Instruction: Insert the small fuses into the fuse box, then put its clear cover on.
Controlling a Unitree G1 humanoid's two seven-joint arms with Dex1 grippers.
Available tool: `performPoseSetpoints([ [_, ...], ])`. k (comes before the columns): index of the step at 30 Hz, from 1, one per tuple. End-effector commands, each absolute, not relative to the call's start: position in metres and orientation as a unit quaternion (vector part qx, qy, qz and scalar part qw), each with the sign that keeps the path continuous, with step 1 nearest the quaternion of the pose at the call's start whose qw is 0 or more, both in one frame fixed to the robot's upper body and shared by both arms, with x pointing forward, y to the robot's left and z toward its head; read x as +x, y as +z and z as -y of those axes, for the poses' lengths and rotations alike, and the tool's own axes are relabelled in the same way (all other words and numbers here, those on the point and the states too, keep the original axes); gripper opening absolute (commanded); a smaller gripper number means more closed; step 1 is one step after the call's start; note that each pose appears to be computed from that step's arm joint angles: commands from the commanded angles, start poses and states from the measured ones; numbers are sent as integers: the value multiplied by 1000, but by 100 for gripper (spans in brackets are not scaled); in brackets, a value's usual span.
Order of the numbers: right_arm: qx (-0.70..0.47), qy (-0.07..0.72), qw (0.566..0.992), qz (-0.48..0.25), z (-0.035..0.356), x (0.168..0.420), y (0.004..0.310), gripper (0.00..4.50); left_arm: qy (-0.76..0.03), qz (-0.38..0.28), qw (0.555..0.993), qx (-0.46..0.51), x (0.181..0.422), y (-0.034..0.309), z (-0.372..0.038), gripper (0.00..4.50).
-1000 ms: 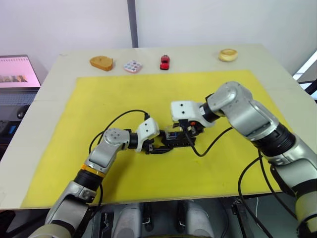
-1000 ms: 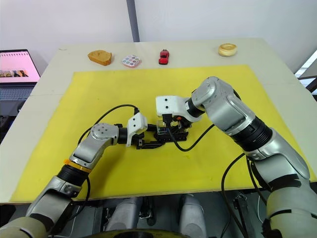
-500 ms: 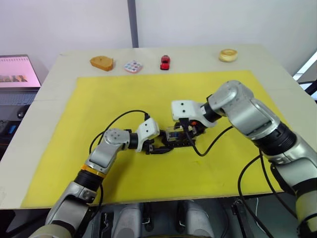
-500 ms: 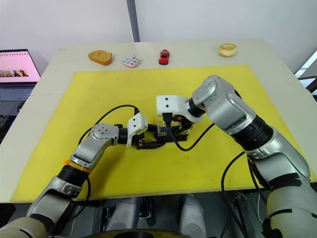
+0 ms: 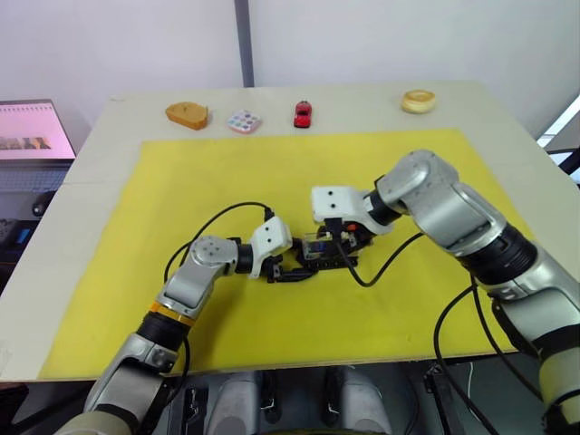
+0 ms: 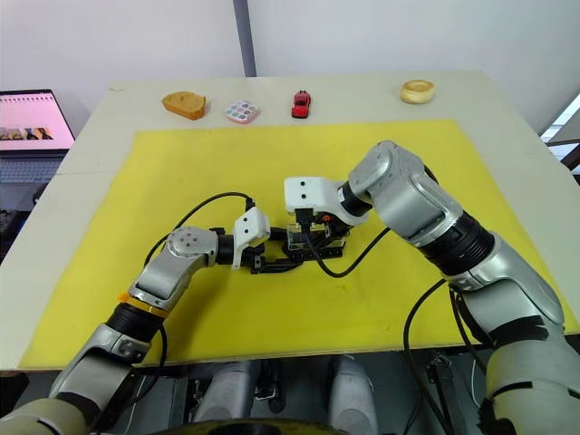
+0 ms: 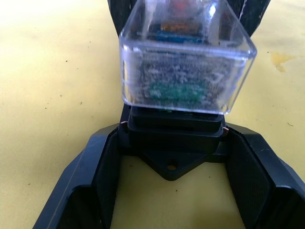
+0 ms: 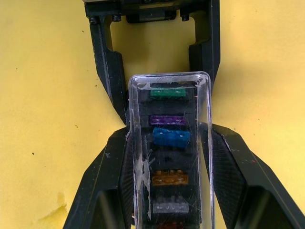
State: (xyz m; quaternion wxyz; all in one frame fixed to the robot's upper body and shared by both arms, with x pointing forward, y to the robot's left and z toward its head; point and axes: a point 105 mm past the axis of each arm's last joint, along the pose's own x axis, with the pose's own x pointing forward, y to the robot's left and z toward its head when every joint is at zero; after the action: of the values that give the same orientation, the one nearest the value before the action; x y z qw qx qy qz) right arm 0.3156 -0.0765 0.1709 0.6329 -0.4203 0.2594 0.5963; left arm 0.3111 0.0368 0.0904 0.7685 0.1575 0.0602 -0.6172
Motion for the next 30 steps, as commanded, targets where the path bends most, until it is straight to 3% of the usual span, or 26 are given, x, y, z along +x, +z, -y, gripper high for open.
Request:
performPoseSetpoints([
  [1, -424, 595, 634, -252, 74, 316, 172, 165, -620, -102, 763, 152, 304, 68, -38, 257],
  [19, -423, 599, 616, -287, 72, 309, 147, 165, -616, -100, 768, 146, 304, 68, -37, 257],
  [30, -405, 593, 628, -298, 74, 310, 141, 165, -611, -97, 773, 138, 303, 68, -36, 257],
])
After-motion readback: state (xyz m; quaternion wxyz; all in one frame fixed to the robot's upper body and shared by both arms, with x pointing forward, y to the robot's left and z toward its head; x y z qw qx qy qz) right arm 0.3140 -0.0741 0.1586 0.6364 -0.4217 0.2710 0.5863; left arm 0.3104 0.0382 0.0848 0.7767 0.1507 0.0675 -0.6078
